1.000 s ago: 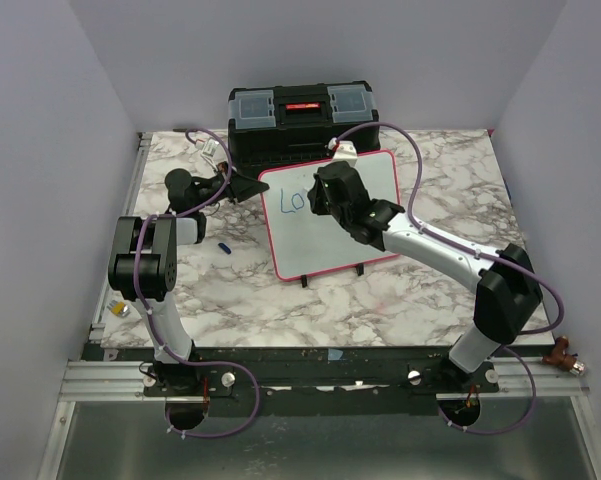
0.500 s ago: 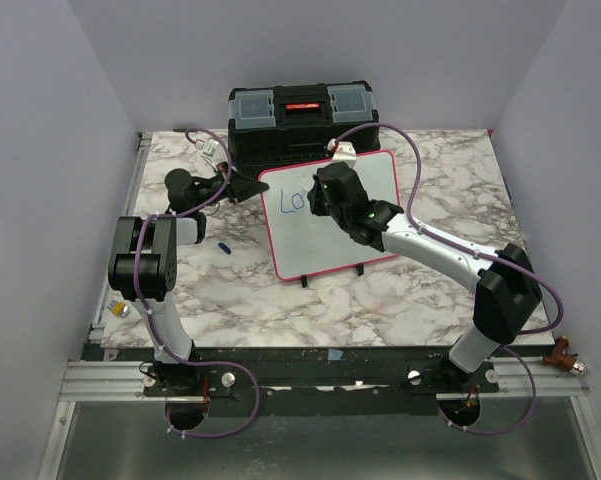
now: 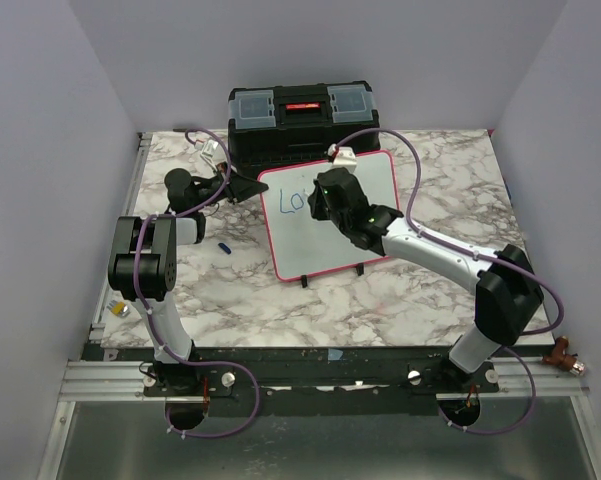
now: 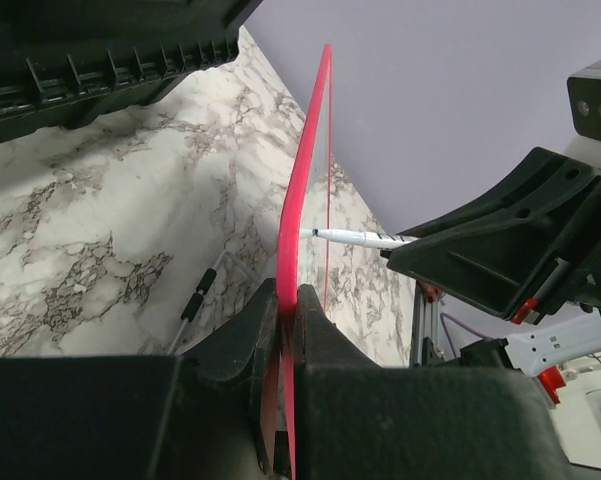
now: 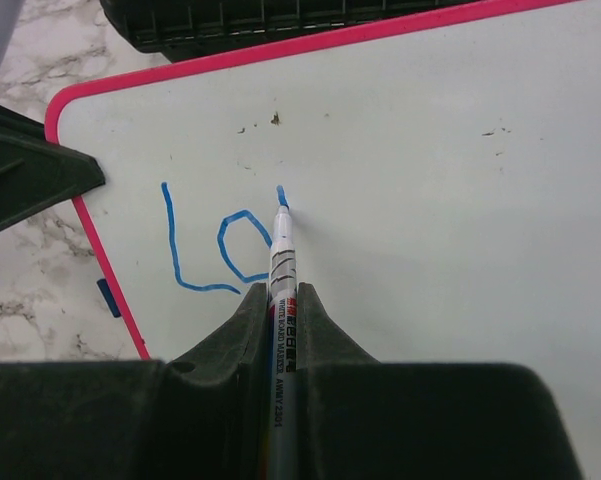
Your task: Write a sentence on the whiteboard
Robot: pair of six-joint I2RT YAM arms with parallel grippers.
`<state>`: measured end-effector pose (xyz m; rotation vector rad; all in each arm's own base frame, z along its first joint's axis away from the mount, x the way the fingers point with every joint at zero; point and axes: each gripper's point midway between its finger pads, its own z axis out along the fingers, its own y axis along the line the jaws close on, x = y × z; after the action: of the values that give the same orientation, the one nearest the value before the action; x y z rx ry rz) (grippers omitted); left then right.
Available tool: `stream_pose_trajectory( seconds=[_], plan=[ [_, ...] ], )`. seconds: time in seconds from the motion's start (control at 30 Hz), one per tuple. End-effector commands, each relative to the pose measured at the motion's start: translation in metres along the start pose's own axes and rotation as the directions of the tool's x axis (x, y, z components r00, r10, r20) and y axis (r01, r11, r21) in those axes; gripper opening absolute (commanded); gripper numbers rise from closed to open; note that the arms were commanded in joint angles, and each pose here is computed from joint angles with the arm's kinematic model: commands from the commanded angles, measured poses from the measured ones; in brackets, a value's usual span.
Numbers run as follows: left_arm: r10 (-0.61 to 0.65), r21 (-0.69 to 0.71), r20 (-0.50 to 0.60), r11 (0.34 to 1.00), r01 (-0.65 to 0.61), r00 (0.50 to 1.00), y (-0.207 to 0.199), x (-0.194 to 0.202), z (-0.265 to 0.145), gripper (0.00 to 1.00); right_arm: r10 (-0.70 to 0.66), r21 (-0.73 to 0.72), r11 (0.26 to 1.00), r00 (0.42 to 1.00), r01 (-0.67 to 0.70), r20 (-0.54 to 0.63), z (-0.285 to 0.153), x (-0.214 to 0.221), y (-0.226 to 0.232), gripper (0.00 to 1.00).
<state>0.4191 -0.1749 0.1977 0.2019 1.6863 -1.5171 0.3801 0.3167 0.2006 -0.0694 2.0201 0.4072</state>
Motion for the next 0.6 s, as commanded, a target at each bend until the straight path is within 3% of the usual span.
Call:
stream_pose_trajectory(
  seconds=[0.0, 0.57],
  plan=[
    [0.165, 0.071, 0.013, 0.984, -0.166, 0.986, -0.023, -0.01, -0.001, 0.0, -0.02, 0.048, 0.999, 0.998, 0.023, -0.061, -0.002, 0.028, -0.017, 0.01],
    [0.165, 0.071, 0.012, 0.984, -0.166, 0.986, -0.024, -0.01, -0.001, 0.0, -0.016, 0.052, 0.998, 0.995, 0.021, -0.102, -0.015, 0.047, -0.03, 0.01]
  ],
)
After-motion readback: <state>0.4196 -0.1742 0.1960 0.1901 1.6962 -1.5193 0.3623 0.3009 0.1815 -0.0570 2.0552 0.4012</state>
